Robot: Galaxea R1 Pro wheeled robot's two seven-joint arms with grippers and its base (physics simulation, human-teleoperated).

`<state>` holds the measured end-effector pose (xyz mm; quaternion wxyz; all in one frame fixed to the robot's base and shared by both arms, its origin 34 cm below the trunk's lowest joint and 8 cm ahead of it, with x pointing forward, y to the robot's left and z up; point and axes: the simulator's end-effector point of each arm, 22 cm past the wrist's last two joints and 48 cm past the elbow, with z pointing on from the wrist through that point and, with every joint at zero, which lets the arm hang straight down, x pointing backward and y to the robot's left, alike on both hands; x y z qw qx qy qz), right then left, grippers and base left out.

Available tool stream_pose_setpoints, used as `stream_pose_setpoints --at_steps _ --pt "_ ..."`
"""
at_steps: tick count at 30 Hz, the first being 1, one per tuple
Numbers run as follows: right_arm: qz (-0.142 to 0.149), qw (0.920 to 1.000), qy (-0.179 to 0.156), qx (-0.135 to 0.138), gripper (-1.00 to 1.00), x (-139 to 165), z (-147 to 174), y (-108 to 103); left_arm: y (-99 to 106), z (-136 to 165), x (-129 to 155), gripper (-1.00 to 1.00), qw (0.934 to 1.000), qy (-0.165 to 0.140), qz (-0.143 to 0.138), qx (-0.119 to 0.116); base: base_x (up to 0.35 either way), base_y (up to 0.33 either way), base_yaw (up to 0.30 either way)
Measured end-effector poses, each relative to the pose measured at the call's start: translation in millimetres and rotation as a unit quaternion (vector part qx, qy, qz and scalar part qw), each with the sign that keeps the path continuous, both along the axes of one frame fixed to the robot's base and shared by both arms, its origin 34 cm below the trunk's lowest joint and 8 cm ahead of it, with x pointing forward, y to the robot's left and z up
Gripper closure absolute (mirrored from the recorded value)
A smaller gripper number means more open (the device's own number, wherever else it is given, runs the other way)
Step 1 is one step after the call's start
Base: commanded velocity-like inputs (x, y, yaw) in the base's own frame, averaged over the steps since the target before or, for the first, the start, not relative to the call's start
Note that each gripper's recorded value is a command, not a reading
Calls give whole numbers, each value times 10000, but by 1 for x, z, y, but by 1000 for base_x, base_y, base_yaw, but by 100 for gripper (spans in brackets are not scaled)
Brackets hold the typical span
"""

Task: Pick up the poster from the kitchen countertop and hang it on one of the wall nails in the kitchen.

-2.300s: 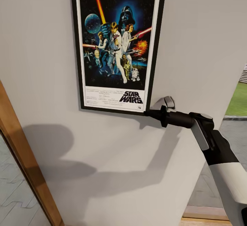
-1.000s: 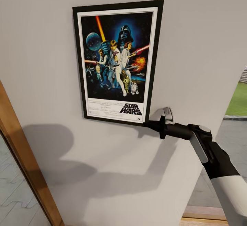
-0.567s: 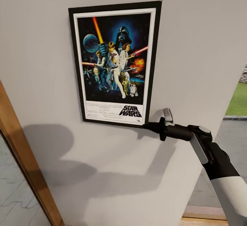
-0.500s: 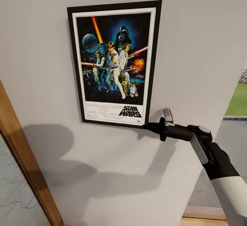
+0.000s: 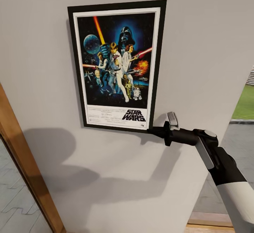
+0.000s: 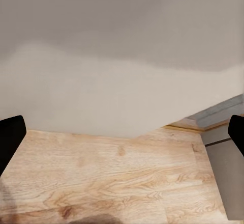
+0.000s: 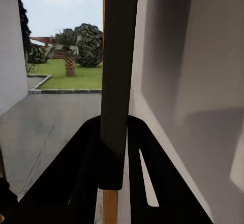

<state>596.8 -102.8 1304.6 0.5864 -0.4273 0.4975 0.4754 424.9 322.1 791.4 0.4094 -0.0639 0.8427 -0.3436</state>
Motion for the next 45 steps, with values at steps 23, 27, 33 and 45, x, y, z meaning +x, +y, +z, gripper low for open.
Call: stream_pose_setpoints --at_steps 23,27,33,45 --pt "2 10000 0 0 100 0 0 0 0 0 0 -100 10000 -2 -1 1 28 39 0" --pt "2 10000 0 0 100 0 0 0 0 0 0 -100 10000 0 -1 -1 58 92 0" --pt "0 10000 6 0 100 0 0 0 0 0 0 -100 10000 0 0 0 11 19 0" --pt "15 10000 45 0 100 0 -3 1 4 1 2 -100 10000 -21 90 -12 1 1 0"
